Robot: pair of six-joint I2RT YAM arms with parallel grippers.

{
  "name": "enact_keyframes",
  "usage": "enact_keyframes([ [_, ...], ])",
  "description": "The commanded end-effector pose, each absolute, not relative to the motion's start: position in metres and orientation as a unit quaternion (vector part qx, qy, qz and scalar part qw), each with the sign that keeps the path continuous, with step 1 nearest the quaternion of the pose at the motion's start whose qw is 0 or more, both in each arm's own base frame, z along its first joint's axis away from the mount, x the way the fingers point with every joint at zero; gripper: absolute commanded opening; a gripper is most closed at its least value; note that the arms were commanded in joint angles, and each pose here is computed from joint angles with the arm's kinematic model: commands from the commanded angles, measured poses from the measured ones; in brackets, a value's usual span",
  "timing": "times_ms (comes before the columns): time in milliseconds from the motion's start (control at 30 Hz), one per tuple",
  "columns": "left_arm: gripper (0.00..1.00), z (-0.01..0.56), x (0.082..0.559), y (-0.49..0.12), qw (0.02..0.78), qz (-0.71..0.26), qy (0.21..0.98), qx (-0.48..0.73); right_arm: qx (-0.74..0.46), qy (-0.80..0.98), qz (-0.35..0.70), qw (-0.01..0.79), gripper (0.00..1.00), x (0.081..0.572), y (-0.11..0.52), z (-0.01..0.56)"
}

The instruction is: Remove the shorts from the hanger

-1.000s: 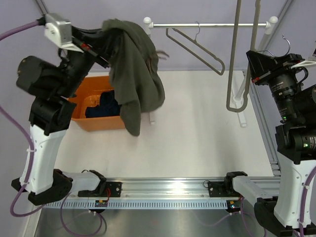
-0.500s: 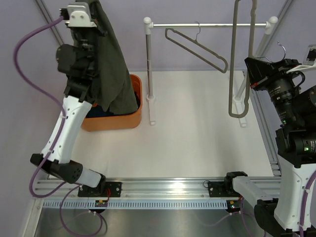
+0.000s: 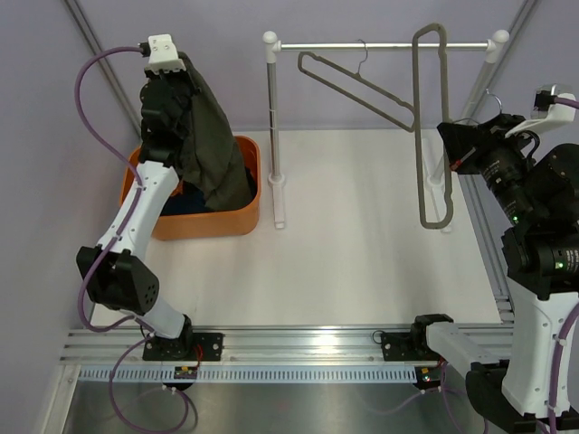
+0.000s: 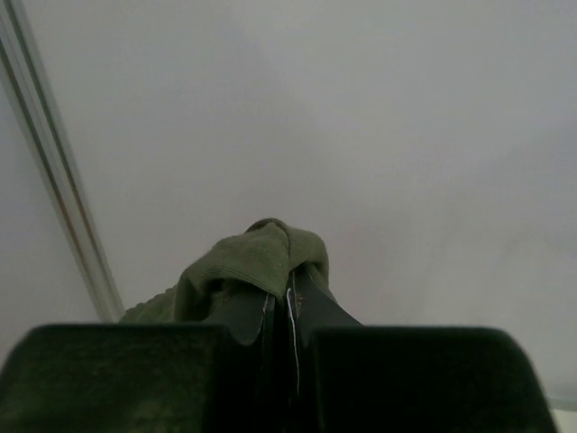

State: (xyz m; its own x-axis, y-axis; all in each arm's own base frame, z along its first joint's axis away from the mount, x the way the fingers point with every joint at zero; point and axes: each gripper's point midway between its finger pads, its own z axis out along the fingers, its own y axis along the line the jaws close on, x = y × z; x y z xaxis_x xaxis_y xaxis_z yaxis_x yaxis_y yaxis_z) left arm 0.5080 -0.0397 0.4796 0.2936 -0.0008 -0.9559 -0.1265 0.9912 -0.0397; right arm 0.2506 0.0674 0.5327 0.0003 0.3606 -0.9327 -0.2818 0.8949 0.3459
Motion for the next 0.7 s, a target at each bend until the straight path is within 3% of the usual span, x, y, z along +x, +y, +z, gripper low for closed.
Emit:
enact_keyframes([
  [0,0.0,0.512,0.478,-0.037,0.83,-0.015,0.547,-0.107,0.014,0.685,0.207,0.699,0.0,0.239,0.064,0.534],
  [67,0.03,0.5,0.464,-0.035,0.822,-0.032,0.555,-0.123,0.028,0.709,0.185,0.68,0.0,0.236,0.056,0.522],
  [100,0.06,0.466,0.466,-0.034,0.805,-0.031,0.578,-0.132,0.031,0.715,0.178,0.676,0.0,0.234,0.054,0.518],
  [200,0.3,0.439,0.452,-0.02,0.786,-0.032,0.588,-0.188,0.047,0.738,0.165,0.653,0.0,0.228,0.048,0.503],
  [267,0.36,0.408,0.451,-0.017,0.762,-0.026,0.614,-0.203,0.058,0.746,0.156,0.645,0.0,0.224,0.044,0.495],
  [400,0.61,0.368,0.457,-0.019,0.724,-0.022,0.655,-0.216,0.089,0.757,0.109,0.638,0.0,0.217,0.024,0.485],
  [467,0.76,0.362,0.458,-0.021,0.718,-0.027,0.66,-0.218,0.112,0.753,0.079,0.643,0.0,0.21,0.01,0.485],
  [533,0.8,0.363,0.458,-0.023,0.719,-0.036,0.659,-0.218,0.122,0.749,0.062,0.648,0.0,0.205,0.002,0.487],
  [567,0.94,0.365,0.457,-0.023,0.719,-0.039,0.658,-0.22,0.123,0.749,0.059,0.648,0.0,0.205,0.001,0.488],
  [600,0.99,0.364,0.455,-0.022,0.715,-0.038,0.661,-0.223,0.122,0.751,0.056,0.646,0.0,0.207,0.001,0.487],
  [667,0.99,0.368,0.451,-0.018,0.712,-0.034,0.659,-0.239,0.117,0.763,0.052,0.633,0.0,0.214,0.002,0.483],
])
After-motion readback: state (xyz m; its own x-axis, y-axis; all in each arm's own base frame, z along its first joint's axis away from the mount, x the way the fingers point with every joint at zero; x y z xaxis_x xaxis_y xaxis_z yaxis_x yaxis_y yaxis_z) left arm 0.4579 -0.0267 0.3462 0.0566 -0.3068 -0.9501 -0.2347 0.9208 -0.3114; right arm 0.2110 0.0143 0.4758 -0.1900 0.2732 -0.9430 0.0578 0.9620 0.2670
